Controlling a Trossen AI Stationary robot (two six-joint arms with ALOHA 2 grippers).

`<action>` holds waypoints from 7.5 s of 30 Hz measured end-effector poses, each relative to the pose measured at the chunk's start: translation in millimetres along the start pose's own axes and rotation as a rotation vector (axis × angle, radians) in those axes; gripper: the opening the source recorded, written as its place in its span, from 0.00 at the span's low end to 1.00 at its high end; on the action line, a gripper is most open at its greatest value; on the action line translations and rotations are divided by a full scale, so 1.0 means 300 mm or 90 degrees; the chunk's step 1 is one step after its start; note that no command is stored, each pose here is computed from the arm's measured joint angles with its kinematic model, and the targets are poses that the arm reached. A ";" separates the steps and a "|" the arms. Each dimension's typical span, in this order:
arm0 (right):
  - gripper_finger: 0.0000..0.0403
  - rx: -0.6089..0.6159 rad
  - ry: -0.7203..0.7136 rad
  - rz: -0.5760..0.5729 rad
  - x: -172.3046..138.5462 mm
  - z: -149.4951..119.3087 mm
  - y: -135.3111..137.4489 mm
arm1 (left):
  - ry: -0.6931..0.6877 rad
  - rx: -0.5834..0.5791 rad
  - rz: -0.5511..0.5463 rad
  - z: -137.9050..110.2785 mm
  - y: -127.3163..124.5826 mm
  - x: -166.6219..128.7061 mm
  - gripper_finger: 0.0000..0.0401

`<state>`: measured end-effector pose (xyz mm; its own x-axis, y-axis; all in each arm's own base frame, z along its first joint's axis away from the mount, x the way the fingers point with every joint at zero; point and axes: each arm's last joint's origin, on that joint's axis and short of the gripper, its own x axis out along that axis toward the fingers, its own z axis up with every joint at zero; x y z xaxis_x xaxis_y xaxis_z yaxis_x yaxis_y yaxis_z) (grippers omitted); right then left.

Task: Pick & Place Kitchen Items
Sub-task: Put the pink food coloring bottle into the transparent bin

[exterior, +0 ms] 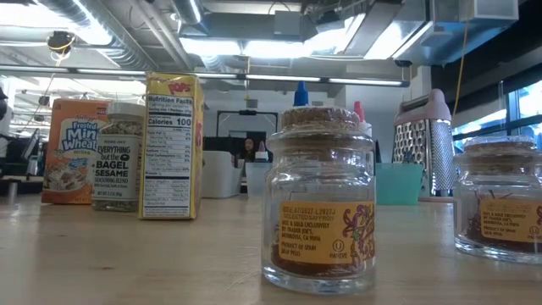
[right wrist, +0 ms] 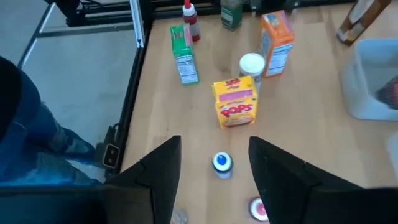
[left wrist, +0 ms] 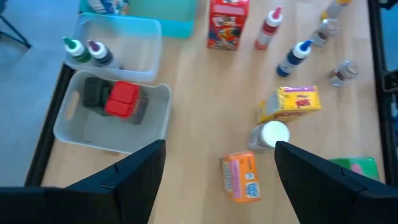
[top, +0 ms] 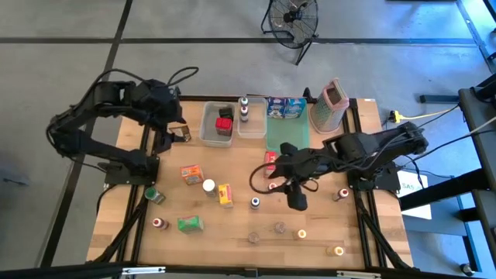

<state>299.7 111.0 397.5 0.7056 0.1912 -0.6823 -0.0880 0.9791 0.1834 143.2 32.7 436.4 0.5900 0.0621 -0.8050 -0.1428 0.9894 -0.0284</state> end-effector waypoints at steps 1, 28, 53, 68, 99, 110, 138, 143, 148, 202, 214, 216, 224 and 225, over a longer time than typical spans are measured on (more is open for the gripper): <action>0.47 0.002 0.005 0.000 0.015 -0.001 0.004 | 0.001 0.003 -0.004 -0.001 -0.005 -0.001 0.74; 0.48 0.233 0.237 -0.090 0.201 -0.110 0.016 | 0.005 0.046 -0.059 -0.052 -0.108 -0.047 0.74; 0.87 0.465 0.289 -0.228 0.301 -0.158 -0.002 | 0.003 0.076 -0.054 -0.059 -0.143 -0.050 0.75; 0.87 0.544 0.338 -0.315 0.403 -0.187 -0.071 | 0.004 0.084 -0.062 -0.062 -0.158 -0.052 0.74; 0.87 0.529 0.354 -0.339 0.510 -0.231 -0.169 | 0.003 0.075 -0.056 -0.062 -0.157 -0.052 0.74; 0.87 0.516 0.347 -0.323 0.516 -0.222 -0.184 | -0.001 0.068 -0.036 -0.061 -0.154 -0.052 0.75; 0.87 0.530 0.345 -0.309 0.575 -0.295 -0.198 | -0.001 0.051 -0.036 -0.061 -0.154 -0.052 0.74; 0.86 0.531 0.345 -0.309 0.575 -0.294 -0.200 | -0.001 0.051 -0.036 -0.061 -0.154 -0.052 0.74; 0.79 0.532 0.345 -0.308 0.575 -0.294 -0.200 | -0.001 0.051 -0.036 -0.061 -0.154 -0.052 0.74; 0.32 0.373 0.268 -0.309 0.259 -0.018 -0.041 | -0.021 0.079 -0.040 -0.051 -0.157 -0.051 0.74; 0.32 0.327 0.148 -0.369 0.059 0.156 -0.257 | -0.025 0.089 -0.042 -0.046 -0.159 -0.049 0.74; 0.32 0.312 0.149 -0.378 0.048 0.167 -0.315 | -0.030 0.089 -0.042 -0.037 -0.162 -0.043 0.74; 0.32 0.289 0.111 -0.365 0.017 0.215 -0.622 | -0.025 0.086 -0.048 -0.032 -0.166 -0.036 0.74; 0.32 0.287 0.100 -0.353 0.021 0.221 -0.662 | -0.025 0.086 -0.048 -0.032 -0.165 -0.036 0.74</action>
<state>368.1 -86.9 403.7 0.4504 -0.2828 -0.8469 0.5746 0.8178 0.0325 136.2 -18.4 440.6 0.6256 -0.0103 -0.7801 0.0095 0.9999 -0.0055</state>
